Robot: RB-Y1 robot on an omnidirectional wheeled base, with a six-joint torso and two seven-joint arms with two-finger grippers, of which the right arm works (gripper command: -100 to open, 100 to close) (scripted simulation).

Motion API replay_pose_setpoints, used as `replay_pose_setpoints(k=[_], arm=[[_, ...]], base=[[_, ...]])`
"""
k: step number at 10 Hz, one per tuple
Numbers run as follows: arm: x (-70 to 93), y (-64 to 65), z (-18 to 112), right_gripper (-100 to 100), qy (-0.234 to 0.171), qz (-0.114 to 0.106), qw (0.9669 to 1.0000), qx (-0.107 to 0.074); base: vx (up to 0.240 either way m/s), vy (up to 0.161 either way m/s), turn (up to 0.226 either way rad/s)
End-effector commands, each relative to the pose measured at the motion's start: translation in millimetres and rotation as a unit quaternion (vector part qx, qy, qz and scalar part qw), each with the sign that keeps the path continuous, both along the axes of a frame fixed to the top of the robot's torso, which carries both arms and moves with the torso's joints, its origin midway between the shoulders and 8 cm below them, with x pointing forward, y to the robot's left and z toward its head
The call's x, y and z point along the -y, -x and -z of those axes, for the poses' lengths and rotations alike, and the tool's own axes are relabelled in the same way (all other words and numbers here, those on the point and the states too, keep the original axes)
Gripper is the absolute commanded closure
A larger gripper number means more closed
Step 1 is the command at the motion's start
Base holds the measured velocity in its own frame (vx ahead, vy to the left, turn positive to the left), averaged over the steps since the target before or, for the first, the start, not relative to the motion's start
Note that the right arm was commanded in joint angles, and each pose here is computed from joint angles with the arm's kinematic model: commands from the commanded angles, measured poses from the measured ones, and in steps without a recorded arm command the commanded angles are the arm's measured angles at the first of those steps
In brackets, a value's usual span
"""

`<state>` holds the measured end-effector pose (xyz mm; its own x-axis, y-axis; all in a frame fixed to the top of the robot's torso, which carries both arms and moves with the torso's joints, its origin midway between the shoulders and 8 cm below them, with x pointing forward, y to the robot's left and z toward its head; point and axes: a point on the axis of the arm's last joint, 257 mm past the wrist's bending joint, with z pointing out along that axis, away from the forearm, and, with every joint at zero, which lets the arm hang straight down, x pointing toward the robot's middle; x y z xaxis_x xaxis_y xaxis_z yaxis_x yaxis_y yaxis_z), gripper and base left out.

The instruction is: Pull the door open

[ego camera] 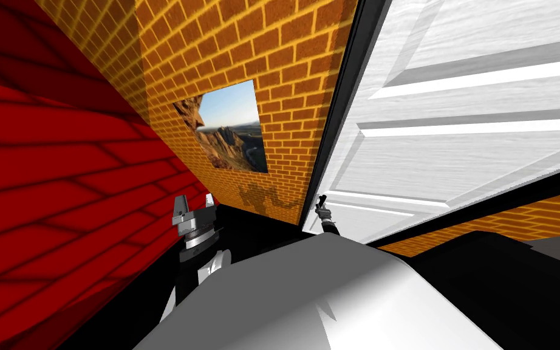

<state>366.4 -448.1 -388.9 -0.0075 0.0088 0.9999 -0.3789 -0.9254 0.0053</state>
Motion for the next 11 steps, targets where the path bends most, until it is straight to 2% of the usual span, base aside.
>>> replay_pose_setpoints(k=[1,5,6,7,11], arm=[[-5.2,1.5,2.1,100,-0.002,-0.012,0.9999,-0.002],[-19.8,2.5,2.5,100,-0.004,-0.046,0.9989,-0.004],[-17.7,2.9,2.7,100,-0.004,-0.041,0.9991,-0.005],[-22.4,6.9,4.0,100,-0.004,-0.054,0.9985,-0.006],[-29.1,15.2,2.9,100,-0.003,-0.080,0.9968,-0.004]], base=[[-0.235,-0.017,0.085],[-0.233,-0.006,0.091],[-0.095,-0.010,0.032],[-0.135,-0.011,0.101],[-0.226,-0.021,0.102]])
